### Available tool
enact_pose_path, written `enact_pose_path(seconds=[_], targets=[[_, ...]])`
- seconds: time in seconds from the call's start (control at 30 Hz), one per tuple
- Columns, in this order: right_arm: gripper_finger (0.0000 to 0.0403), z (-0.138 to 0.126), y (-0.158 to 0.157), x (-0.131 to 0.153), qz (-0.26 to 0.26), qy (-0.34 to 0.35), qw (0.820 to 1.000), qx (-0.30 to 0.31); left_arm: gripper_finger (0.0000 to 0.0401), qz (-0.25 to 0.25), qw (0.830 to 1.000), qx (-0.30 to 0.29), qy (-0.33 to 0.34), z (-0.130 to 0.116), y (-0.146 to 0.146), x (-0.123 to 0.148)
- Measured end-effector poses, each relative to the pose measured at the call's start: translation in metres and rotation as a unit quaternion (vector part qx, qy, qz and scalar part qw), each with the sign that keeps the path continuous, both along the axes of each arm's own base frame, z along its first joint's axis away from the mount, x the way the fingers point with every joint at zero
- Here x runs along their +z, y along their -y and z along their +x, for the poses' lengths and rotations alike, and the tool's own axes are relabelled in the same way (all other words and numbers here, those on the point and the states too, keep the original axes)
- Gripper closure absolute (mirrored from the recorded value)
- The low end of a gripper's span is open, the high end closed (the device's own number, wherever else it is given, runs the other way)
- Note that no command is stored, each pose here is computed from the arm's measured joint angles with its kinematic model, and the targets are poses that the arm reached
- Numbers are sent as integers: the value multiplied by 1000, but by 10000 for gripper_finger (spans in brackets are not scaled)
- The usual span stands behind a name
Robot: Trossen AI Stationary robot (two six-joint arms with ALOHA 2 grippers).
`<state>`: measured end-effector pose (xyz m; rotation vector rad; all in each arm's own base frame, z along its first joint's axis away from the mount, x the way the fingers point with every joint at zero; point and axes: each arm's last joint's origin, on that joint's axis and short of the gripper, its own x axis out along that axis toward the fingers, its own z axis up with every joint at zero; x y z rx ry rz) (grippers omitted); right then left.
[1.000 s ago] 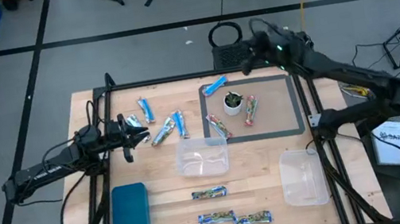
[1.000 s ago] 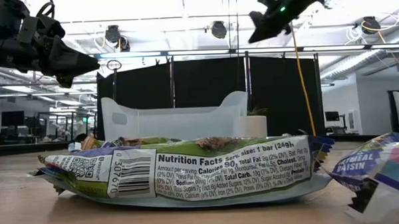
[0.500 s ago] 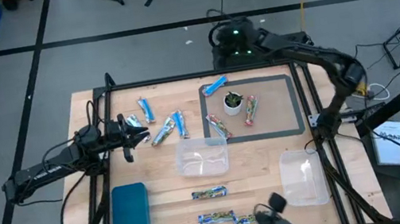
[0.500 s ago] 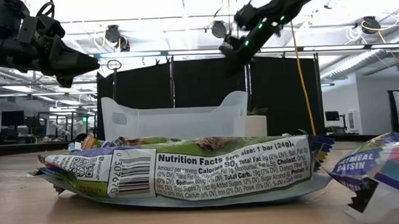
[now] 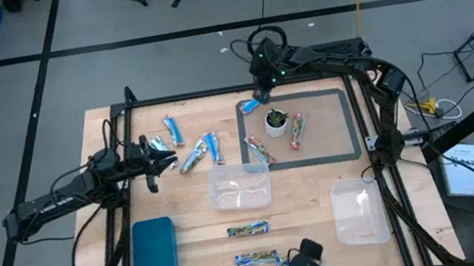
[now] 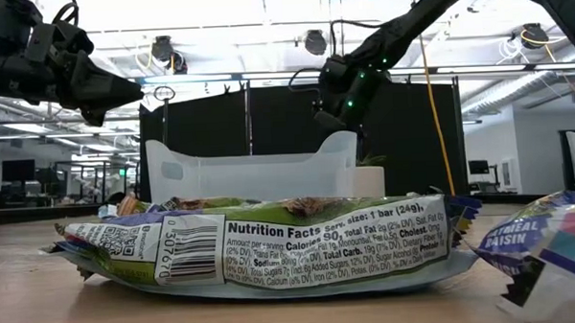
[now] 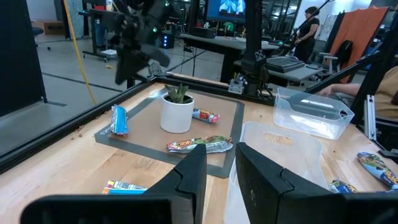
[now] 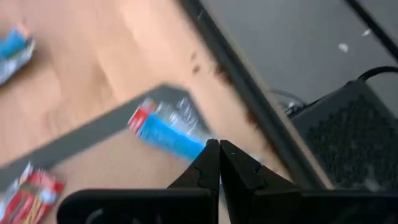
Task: Pick and place Granola Bars by type
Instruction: Put the red granola bar into the right transparent bin
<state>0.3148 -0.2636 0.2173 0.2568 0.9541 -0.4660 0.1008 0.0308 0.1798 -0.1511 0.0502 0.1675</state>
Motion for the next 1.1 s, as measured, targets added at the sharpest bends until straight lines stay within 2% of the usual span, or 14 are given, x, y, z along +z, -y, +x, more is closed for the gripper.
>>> enact_pose_path(seconds=[0.17,0.37,0.47,0.67,0.8,1.1], targets=[[399,1,-12,-7,26,-37,998,37,308,0,1000,0,0,0,0,0],[383,7,-16,-11,15,-37,998,57,308,0,1000,0,0,0,0,0],[348,10,-17,-16,14,-38,997,58,308,0,1000,0,0,0,0,0],[249,17,-17,-35,-16,-86,995,39,308,0,1000,1,0,0,0,0],[211,22,-17,-44,-27,-99,994,42,308,0,1000,1,0,0,0,0],[216,29,-15,-62,-18,-100,994,51,308,0,1000,4,0,0,0,0]])
